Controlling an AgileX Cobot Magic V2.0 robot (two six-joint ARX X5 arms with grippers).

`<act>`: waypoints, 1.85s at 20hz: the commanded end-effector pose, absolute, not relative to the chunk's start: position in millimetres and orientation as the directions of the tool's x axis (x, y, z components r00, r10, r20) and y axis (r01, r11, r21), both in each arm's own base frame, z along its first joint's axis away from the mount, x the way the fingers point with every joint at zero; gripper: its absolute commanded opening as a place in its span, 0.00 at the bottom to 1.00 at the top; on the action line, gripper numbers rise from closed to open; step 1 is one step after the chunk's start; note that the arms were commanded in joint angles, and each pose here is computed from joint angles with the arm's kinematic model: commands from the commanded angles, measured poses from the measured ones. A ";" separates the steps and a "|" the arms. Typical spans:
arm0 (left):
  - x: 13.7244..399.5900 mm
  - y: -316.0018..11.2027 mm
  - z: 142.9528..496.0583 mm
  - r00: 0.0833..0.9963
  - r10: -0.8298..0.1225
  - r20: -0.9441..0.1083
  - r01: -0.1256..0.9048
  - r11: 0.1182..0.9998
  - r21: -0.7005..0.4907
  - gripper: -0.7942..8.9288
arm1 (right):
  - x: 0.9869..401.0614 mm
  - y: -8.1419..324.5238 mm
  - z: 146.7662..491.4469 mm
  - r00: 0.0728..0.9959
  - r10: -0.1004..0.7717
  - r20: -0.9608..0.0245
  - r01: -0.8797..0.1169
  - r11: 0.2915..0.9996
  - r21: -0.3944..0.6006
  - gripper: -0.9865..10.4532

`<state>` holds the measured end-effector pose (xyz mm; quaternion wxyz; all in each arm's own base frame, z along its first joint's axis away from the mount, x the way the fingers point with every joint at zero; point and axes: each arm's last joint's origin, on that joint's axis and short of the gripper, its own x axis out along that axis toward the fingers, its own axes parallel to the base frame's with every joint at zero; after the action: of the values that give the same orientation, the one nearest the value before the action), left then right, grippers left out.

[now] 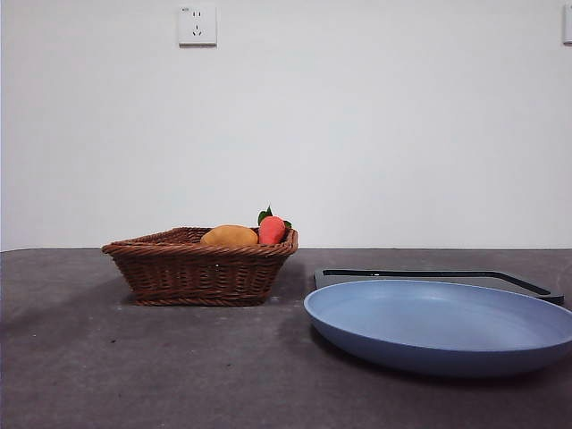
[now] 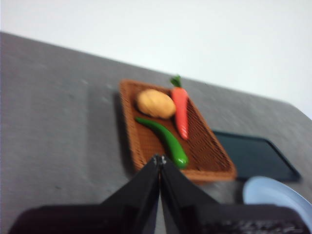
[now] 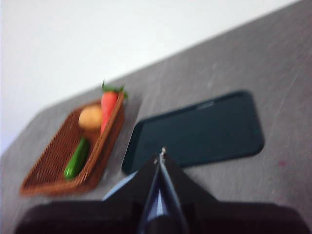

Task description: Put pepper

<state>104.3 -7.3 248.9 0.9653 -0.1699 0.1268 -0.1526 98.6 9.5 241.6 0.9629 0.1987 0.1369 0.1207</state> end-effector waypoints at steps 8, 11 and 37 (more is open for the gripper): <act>111.0 -11.3 296.9 0.805 -0.494 -0.329 0.412 0.864 -0.289 0.09 | 100.7 17.0 313.5 0.800 0.355 -0.484 -0.288 0.934 0.209 0.09; 106.1 -12.0 310.9 0.767 -0.507 -0.394 0.437 0.862 -0.258 0.09 | 100.3 18.0 329.8 0.727 0.357 -0.587 -0.324 0.932 0.166 0.09; 93.6 -13.7 334.1 0.730 -0.517 -0.447 0.460 0.855 -0.238 0.46 | 155.1 24.3 315.6 0.517 0.341 -0.785 -0.304 0.931 0.205 0.37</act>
<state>94.0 -13.4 330.2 0.9267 -0.0607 0.2651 -0.2594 153.0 23.5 311.5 0.8679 0.0170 0.4609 0.1845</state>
